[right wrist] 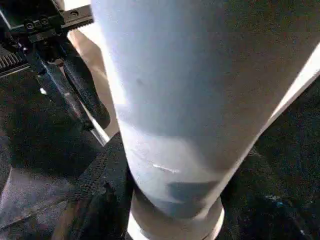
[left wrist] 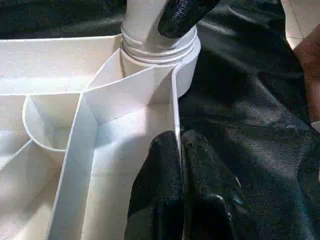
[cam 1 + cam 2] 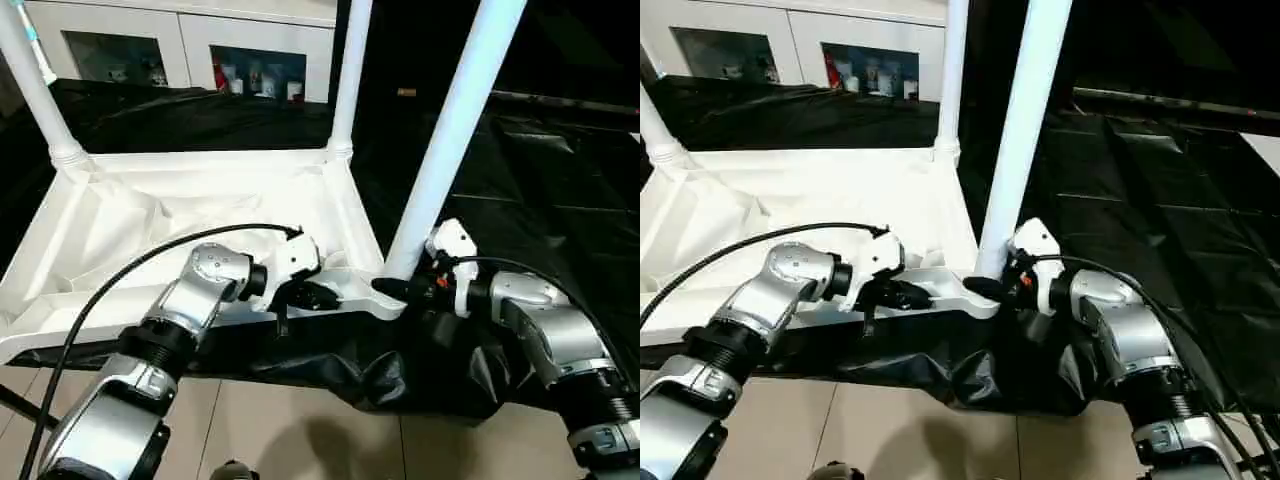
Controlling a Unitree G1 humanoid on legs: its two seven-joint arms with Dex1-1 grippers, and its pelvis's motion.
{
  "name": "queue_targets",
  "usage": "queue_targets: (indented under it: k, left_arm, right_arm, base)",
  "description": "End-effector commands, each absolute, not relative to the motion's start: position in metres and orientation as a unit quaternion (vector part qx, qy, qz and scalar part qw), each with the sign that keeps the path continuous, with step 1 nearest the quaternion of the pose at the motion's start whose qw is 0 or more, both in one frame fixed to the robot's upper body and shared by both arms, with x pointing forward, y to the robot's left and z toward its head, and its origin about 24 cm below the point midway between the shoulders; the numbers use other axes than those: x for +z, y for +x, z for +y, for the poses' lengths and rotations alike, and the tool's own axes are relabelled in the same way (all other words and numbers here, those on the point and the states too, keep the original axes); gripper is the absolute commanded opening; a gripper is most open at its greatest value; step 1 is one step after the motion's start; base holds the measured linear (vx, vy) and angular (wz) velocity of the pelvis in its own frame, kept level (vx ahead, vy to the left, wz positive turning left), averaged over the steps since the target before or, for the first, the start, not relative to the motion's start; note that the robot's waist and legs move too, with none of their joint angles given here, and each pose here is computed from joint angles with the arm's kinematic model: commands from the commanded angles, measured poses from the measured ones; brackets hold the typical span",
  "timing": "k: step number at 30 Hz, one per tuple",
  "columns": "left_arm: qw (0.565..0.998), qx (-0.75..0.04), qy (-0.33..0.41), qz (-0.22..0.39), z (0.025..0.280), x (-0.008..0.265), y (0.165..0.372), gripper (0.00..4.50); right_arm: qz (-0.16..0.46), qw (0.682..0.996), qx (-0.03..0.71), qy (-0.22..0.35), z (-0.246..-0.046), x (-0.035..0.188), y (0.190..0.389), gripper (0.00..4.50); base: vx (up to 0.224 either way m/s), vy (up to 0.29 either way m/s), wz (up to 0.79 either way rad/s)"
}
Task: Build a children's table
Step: Rotate leg to tighten
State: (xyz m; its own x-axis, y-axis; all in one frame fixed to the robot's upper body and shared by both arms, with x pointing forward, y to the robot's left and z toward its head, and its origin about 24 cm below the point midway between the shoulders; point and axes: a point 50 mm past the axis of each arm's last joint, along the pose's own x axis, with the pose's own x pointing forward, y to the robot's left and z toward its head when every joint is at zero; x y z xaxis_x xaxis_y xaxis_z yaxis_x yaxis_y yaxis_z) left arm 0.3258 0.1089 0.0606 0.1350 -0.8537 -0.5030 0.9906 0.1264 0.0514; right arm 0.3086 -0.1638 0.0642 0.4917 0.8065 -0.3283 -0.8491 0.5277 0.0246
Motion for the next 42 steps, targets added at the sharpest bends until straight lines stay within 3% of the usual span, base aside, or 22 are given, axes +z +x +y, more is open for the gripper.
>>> queue_targets:
  k: [1, 5, 6, 11, 15, 16, 22, 24, 29, 34, 38, 42]
  left_arm:
    - [0.739, -0.625, 0.204, 0.147, 0.098, 0.071, 0.33, 0.0]
    - [0.778, -0.574, 0.212, 0.146, 0.095, 0.07, 0.342, 0.0]
    - [0.797, -0.542, 0.217, 0.154, 0.089, 0.069, 0.348, 0.0]
    - [0.847, -0.462, 0.203, 0.167, 0.066, 0.07, 0.362, 0.0]
    - [0.857, -0.443, 0.201, 0.169, 0.044, 0.069, 0.362, 0.0]
    - [0.858, -0.442, 0.203, 0.165, 0.031, 0.069, 0.361, 0.0]
    - [0.852, -0.456, 0.206, 0.153, 0.025, 0.071, 0.36, 0.0]
    - [0.85, -0.462, 0.206, 0.149, 0.027, 0.071, 0.36, 0.0]
    - [0.839, -0.483, 0.202, 0.144, 0.035, 0.071, 0.36, 0.0]
    - [0.819, -0.515, 0.208, 0.143, 0.053, 0.069, 0.357, 0.0]
    - [0.771, -0.589, 0.206, 0.13, 0.074, 0.069, 0.345, 0.0]
    - [0.744, -0.626, 0.194, 0.133, 0.083, 0.07, 0.337, 0.0]
  right_arm:
    - [0.145, 0.876, 0.454, -0.077, -0.169, 0.065, 0.313, 1.96]
    - [0.134, 0.919, 0.368, -0.049, -0.169, 0.054, 0.323, 1.95]
    - [0.142, 0.945, 0.291, -0.029, -0.168, 0.044, 0.328, 1.95]
    - [0.163, 0.976, 0.143, 0.025, -0.153, 0.031, 0.34, 1.95]
    - [0.172, 0.978, 0.1, 0.066, -0.129, 0.03, 0.348, 1.95]
    - [0.166, 0.979, 0.102, 0.064, -0.115, 0.032, 0.352, 1.95]
    - [0.151, 0.98, 0.116, 0.061, -0.105, 0.038, 0.355, 1.95]
    - [0.142, 0.98, 0.119, 0.065, -0.107, 0.041, 0.357, 2.51]
    - [0.128, 0.981, 0.134, 0.06, -0.12, 0.047, 0.359, 2.88]
    - [0.111, 0.967, 0.226, 0.037, -0.136, 0.055, 0.353, 2.88]
    - [0.107, 0.921, 0.373, -0.036, -0.152, 0.061, 0.331, 2.88]
    - [0.114, 0.901, 0.414, -0.064, -0.16, 0.061, 0.323, 2.88]
  base:
    - [0.0, 0.0, 0.0]
    - [0.0, 0.0, 0.0]
    - [0.0, 0.0, 0.0]
    - [0.0, 0.0, 0.0]
    - [0.0, 0.0, 0.0]
    - [0.0, 0.0, 0.0]
    - [0.0, 0.0, 0.0]
    - [0.0, 0.0, 0.0]
    - [0.0, 0.0, 0.0]
    - [0.0, 0.0, 0.0]
    - [0.0, 0.0, 0.0]
    - [0.0, 0.0, 0.0]
